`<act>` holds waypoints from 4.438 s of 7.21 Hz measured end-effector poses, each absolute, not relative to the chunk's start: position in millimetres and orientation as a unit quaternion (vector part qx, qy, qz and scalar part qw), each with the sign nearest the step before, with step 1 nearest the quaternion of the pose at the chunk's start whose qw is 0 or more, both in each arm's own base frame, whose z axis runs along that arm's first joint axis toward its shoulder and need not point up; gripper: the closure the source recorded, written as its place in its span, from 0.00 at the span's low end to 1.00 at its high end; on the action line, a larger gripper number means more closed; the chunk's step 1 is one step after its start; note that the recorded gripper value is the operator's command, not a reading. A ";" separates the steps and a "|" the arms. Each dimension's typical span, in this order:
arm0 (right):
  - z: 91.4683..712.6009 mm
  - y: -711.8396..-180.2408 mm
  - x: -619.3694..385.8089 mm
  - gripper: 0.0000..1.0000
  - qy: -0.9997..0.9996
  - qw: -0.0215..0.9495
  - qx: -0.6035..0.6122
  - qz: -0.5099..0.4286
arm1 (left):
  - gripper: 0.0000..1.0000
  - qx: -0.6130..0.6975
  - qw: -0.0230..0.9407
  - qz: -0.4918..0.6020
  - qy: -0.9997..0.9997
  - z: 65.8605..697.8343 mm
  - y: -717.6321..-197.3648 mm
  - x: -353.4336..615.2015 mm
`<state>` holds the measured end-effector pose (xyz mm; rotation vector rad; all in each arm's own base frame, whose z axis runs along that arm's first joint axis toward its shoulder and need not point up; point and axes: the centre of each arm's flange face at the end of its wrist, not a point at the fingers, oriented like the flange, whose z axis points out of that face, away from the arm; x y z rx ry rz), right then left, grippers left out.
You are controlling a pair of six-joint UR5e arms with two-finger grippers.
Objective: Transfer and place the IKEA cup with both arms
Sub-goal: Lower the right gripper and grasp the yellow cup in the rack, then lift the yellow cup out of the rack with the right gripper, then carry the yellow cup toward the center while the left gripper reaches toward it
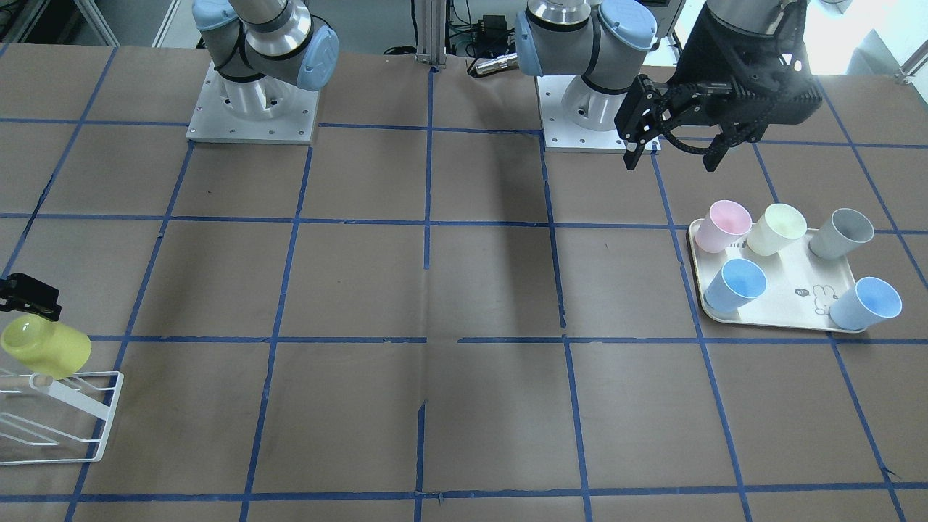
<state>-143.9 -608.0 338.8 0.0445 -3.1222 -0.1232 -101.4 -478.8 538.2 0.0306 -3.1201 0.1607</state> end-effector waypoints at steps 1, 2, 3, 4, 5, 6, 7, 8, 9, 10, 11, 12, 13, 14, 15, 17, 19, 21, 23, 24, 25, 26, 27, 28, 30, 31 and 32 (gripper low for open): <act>332.6 -610.2 -145.1 0.00 -0.999 0.008 0.014 -0.041 | 0.00 0.010 0.009 0.051 -0.999 537.9 -478.8 -101.3; 326.3 -612.3 -145.9 0.00 -0.999 0.006 0.014 -0.044 | 0.00 0.010 0.008 0.051 -0.999 537.4 -478.1 -101.4; 320.3 -614.1 -146.1 0.00 -0.999 0.004 0.014 -0.048 | 0.00 0.010 0.008 0.050 -0.999 537.1 -478.1 -101.3; 314.9 -615.5 -146.2 0.02 -0.999 0.001 0.014 -0.051 | 0.00 0.010 0.008 0.050 -0.999 537.1 -478.5 -101.3; 311.5 -616.3 -146.4 0.04 -0.998 -0.001 0.014 -0.053 | 0.00 0.010 0.008 0.050 -0.999 536.7 -478.5 -101.3; 309.4 -616.8 -146.5 0.15 -0.998 -0.002 0.014 -0.054 | 0.00 0.010 0.008 0.050 -0.999 536.3 -478.5 -101.3; 307.9 -617.2 -146.6 0.30 -0.998 -0.002 0.014 -0.055 | 0.00 0.010 0.008 0.050 -0.999 536.6 -478.1 -101.3; 307.7 -617.6 -146.7 0.41 -0.998 -0.003 0.014 -0.054 | 0.00 0.010 0.009 0.050 -0.999 536.7 -477.5 -101.5; 307.9 -618.0 -146.8 0.52 -0.998 -0.002 0.014 -0.053 | 0.00 0.010 0.009 0.050 -0.999 536.8 -477.4 -101.5; 308.3 -618.4 -146.9 0.57 -0.999 -0.002 0.014 -0.052 | 0.00 0.010 0.009 0.051 -0.999 537.2 -477.7 -101.5; 308.7 -618.5 -147.0 0.58 -0.999 -0.002 0.014 -0.052 | 0.00 0.010 0.009 0.051 -0.999 537.4 -477.8 -101.5; 309.5 -618.4 -146.9 0.58 -0.999 -0.002 0.013 -0.051 | 0.00 0.010 0.009 0.051 -0.999 537.7 -477.7 -101.5; 311.7 -618.4 -146.8 0.58 -0.999 -0.001 0.013 -0.049 | 0.00 0.010 0.009 0.051 -0.999 537.8 -477.6 -101.4; 317.8 -618.5 -146.8 0.58 -0.999 0.001 0.013 -0.044 | 0.00 0.010 0.009 0.051 -0.999 537.8 -477.6 -101.1; 331.8 -617.1 -145.8 0.58 -0.999 0.005 0.013 -0.036 | 0.00 0.010 0.009 0.052 -0.999 538.3 -477.7 -100.8; 377.5 -600.2 -137.6 0.58 -0.999 0.015 0.015 -0.024 | 0.00 0.010 0.008 0.053 -0.998 539.9 -477.3 -100.7; 427.3 -569.4 -122.8 0.58 -0.999 0.016 0.015 -0.023 | 0.00 0.013 0.036 0.057 -0.998 541.8 -476.0 -103.6; 477.1 -526.3 -99.3 0.58 -0.999 -0.002 0.013 -0.030 | 0.00 0.024 0.064 0.061 -0.996 546.9 -477.7 -99.0; 496.9 -495.2 -70.0 0.59 -0.996 -0.083 0.006 -0.043 | 0.00 0.044 0.123 0.020 -0.991 539.0 -467.2 -87.4; 493.0 -490.0 -54.4 0.59 -0.987 -0.154 -0.002 -0.050 | 0.00 0.060 0.164 -0.009 -0.985 533.0 -460.3 -68.2; 485.5 -487.9 -38.1 0.58 -0.969 -0.238 -0.009 -0.060 | 0.00 0.076 0.214 -0.027 -0.973 525.3 -454.4 -44.9; 477.0 -484.8 -21.8 0.58 -0.943 -0.324 -0.019 -0.072 | 0.00 0.076 0.254 -0.041 -0.963 512.8 -445.0 -23.7; 471.3 -479.6 -8.0 0.58 -0.914 -0.394 -0.042 -0.085 | 0.00 0.074 0.288 -0.047 -0.954 499.3 -436.5 -7.0; 468.0 -473.9 4.3 0.58 -0.881 -0.455 -0.077 -0.101 | 0.00 0.088 0.338 -0.047 -0.936 481.0 -433.3 4.3; 470.1 -462.1 22.9 0.58 -0.820 -0.537 -0.145 -0.137 | 0.00 0.122 0.440 -0.059 -0.888 432.0 -433.7 -10.6; 475.8 -452.9 32.8 0.58 -0.797 -0.559 -0.169 -0.156 | 0.00 0.127 0.487 -0.067 -0.861 409.3 -433.1 -36.5; 482.4 -442.7 44.6 0.58 -0.780 -0.572 -0.184 -0.174 | 0.00 0.121 0.528 -0.069 -0.838 396.5 -432.2 -70.6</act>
